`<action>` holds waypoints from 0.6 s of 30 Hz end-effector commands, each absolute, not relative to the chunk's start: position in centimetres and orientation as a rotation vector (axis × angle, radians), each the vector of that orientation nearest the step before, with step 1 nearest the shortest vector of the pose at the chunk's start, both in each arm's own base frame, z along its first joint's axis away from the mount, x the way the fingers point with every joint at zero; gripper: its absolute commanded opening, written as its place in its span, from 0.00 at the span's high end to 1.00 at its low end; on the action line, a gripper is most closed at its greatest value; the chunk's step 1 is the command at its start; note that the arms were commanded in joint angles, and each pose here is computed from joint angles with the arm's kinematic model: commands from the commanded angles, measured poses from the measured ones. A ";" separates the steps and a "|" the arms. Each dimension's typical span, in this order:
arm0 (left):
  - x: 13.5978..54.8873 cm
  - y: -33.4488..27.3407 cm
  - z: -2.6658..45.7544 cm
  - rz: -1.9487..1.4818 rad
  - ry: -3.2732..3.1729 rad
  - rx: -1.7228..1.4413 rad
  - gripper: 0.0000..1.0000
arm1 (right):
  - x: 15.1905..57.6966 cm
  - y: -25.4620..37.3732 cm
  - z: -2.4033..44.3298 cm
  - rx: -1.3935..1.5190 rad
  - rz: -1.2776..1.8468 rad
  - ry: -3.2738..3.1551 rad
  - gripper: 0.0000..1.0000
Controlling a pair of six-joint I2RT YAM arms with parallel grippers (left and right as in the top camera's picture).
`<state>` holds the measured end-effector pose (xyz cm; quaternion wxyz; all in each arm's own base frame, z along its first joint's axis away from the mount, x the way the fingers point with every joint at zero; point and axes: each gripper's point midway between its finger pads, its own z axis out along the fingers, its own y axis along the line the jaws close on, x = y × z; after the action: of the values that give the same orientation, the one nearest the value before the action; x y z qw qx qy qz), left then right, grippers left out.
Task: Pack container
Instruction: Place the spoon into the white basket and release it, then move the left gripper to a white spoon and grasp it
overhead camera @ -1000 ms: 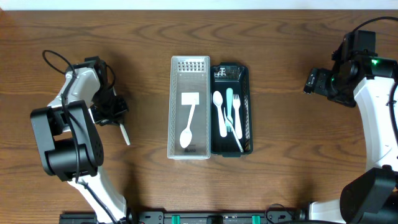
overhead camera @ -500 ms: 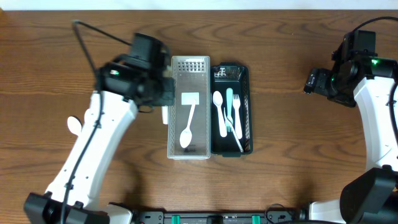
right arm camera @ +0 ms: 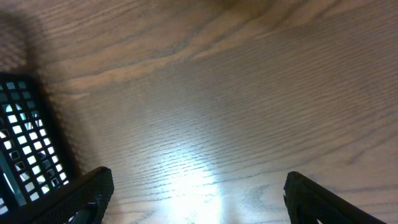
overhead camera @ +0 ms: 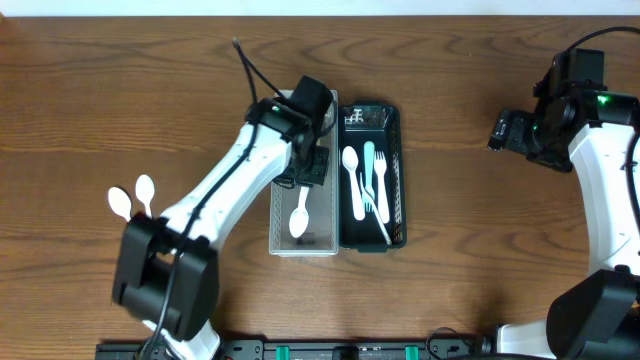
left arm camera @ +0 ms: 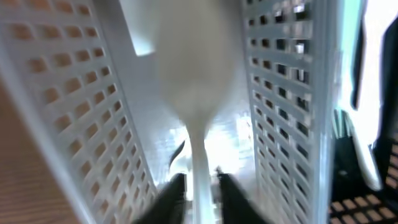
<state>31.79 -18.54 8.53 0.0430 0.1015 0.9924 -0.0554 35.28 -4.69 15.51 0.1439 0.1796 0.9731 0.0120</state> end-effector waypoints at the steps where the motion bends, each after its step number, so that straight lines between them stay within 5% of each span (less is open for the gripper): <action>1: 31.8 -18.4 8.0 -0.148 3.043 0.293 0.67 | 35.3 -4.6 15.2 0.503 0.039 2.817 0.09; 10: 33.7 -14.9 14.6 -0.031 2.866 0.235 0.55 | 35.3 -4.6 15.2 0.476 0.034 2.821 0.09; 18: 33.3 -1.6 20.9 0.038 2.740 -0.273 0.34 | 35.3 -4.6 15.2 0.456 0.030 2.823 0.08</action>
<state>33.37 -6.71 19.53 0.1765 -0.0284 0.9838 -0.0162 35.27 -4.69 15.51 0.1439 0.1664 0.9755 0.0100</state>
